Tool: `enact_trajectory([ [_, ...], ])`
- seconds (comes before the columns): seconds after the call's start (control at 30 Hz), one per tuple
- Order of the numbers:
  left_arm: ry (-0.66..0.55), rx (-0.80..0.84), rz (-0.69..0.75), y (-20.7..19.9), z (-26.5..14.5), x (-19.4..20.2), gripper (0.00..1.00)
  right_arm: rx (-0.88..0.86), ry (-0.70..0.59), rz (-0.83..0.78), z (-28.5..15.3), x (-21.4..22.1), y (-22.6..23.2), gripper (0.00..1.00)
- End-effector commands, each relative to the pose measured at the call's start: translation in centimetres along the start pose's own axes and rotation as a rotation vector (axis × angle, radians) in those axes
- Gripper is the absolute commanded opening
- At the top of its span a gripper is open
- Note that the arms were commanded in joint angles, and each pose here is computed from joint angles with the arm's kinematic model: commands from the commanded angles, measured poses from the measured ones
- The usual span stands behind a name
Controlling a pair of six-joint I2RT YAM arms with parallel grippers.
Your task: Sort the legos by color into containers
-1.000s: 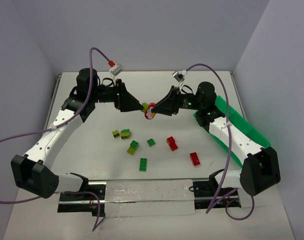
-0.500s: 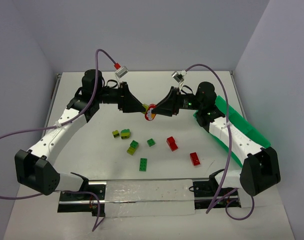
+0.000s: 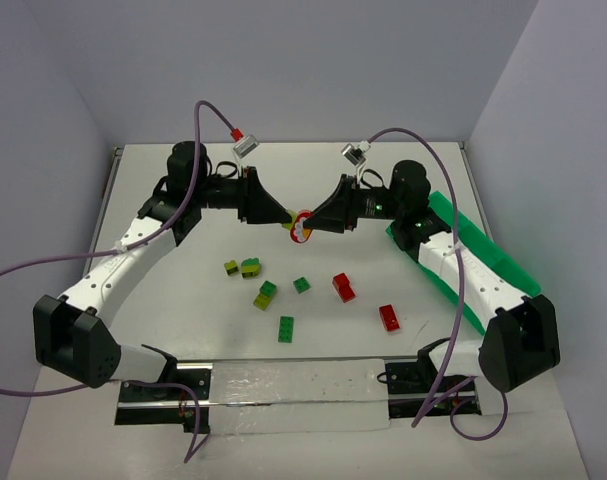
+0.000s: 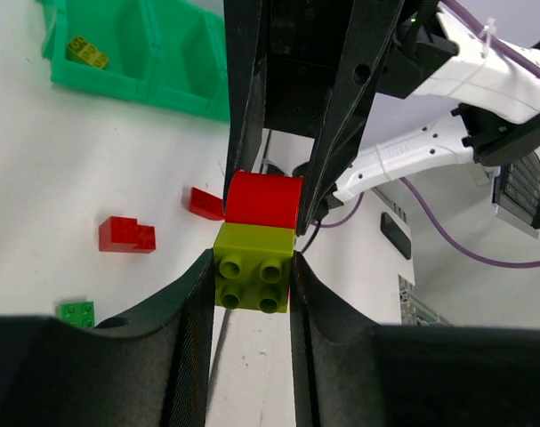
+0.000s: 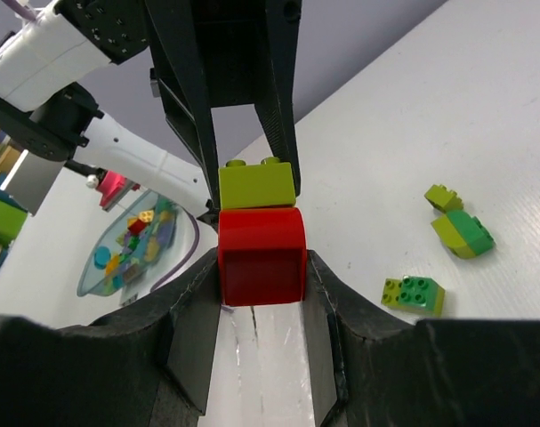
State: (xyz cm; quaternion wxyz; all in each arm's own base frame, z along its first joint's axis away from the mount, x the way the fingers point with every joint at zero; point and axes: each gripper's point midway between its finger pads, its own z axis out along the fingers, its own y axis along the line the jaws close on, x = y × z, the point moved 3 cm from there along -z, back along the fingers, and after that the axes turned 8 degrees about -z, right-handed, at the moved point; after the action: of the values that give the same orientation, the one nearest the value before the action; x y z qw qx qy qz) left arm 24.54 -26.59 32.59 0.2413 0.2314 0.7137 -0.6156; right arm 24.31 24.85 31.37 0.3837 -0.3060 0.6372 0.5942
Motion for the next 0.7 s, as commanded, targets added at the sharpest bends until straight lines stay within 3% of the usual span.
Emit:
enact_trajectory([
  [0.0, -0.099, -0.038, 0.003, 0.3, -1.5, -1.2, 0.00, 0.153, -0.001, -0.054, -2.6, -1.1, -1.8, 0.00],
  [0.43, -0.216, -0.116, -0.035, 2.6, -2.7, -3.3, 0.00, 0.613, 0.033, -0.033, -12.2, 0.4, -5.6, 0.00],
  [0.53, -0.217, -0.131, -0.046, 3.0, -2.6, -3.4, 0.00, 0.778, 0.048, -0.013, -14.1, 0.8, -6.7, 0.00],
  [0.67, -0.200, -0.222, -0.050, 3.8, -1.9, -2.9, 0.00, 1.192, 0.016, 0.040, -19.9, 1.3, -8.8, 0.00],
])
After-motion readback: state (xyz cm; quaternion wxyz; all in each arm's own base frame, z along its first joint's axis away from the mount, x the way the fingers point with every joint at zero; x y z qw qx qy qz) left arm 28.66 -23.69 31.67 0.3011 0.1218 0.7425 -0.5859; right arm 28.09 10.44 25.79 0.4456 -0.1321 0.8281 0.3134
